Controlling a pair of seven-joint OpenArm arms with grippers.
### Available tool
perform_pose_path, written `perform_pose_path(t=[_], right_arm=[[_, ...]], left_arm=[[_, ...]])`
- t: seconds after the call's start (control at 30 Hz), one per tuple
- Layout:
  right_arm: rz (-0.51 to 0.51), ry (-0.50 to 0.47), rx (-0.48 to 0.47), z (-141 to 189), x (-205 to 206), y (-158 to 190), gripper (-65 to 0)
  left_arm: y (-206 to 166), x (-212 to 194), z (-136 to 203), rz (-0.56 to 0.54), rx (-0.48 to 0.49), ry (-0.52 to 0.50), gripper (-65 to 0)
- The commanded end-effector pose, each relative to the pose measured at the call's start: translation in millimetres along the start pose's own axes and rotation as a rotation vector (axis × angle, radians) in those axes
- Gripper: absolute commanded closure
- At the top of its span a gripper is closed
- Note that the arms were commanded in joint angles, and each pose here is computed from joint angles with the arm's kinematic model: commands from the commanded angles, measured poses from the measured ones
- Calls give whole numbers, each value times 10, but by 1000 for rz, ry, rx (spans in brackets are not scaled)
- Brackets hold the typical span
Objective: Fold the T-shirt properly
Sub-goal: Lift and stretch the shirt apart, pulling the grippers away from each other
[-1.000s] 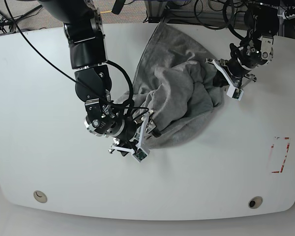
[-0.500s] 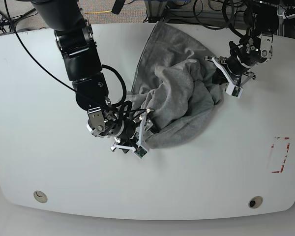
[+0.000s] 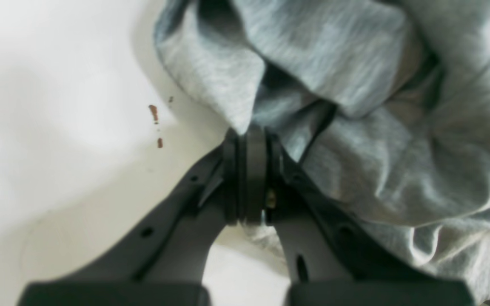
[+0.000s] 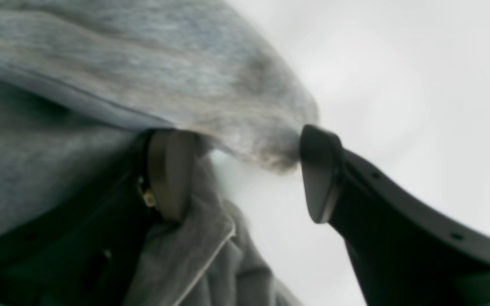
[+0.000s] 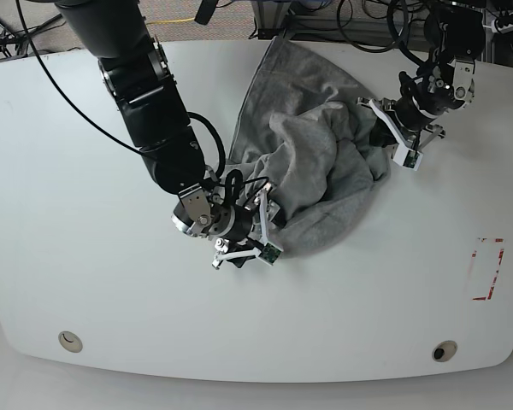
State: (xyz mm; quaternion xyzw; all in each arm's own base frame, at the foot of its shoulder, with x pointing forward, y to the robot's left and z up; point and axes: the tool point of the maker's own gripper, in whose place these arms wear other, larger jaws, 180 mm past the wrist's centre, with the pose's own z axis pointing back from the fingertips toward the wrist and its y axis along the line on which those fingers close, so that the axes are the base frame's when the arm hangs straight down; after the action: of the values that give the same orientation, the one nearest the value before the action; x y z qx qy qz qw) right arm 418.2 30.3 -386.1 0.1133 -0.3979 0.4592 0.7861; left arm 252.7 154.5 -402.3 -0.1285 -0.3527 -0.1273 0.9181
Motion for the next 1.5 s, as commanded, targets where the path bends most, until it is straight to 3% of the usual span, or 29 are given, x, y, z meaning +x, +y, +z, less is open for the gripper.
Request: perform_pose_path(t=[0.0,0.5,0.57,0.73,1.07,1.27,1.47], right_arm=[[47,-67,-31,40,285,-130,-374],[56,-86,-18,-3,399,-36,-361],[55,-93,-14,-13,431,-11,-312],[56,-103,-11,-21,489,2,-3],[81,-142,-41,85,647,-71,0],[54,-154,-163,437,741,-468,0],[-5,-184,-295,828,815,-903,0]], left_arm=[[8,121,27,-14,-4,-38,-4],[2,114,21,-13,-5,-37,-4],[2,114,21,-13,-5,-37,-4],[2,114,21,-13,-5,-37,-4],[14,127,34,-21,-2,-38,-4],[43,193,69,-37,4,-52,-4],[290,416,246,-45,72,-115,-4]])
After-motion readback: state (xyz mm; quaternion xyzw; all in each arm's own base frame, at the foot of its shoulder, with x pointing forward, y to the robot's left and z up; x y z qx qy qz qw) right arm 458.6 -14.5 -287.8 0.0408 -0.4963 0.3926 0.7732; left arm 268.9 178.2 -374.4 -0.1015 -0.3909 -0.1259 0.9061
